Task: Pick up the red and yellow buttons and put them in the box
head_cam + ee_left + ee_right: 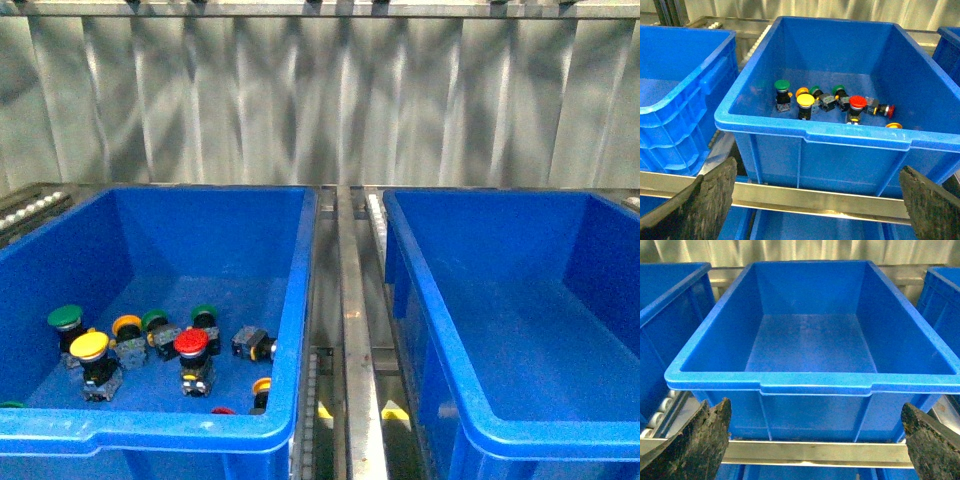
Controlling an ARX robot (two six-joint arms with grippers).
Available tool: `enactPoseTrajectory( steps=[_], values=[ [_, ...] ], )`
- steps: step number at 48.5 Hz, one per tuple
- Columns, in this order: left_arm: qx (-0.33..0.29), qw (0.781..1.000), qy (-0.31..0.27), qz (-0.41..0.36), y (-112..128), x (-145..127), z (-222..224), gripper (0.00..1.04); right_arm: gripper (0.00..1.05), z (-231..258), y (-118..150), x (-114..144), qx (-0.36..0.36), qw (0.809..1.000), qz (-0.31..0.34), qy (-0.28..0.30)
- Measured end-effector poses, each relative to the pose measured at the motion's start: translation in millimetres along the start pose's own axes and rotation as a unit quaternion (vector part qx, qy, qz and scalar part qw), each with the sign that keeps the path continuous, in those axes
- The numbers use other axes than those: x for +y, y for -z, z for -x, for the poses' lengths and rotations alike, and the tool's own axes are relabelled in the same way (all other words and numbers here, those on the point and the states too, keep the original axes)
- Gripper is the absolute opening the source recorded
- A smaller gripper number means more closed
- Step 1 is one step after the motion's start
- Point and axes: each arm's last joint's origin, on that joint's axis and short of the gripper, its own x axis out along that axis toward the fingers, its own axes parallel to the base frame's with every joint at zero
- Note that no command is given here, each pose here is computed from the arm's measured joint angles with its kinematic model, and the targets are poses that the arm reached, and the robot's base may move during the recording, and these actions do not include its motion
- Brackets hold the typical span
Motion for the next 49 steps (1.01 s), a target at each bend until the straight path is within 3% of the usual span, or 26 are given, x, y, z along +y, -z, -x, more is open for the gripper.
enactPoseTrajectory(
  steps=[49],
  values=[
    [0.000,1.000,0.000,0.000,0.0,0.0,0.0,0.97,0.98,0.0,0.0,0.0,0.000,1.000,0.000,0.000]
  ],
)
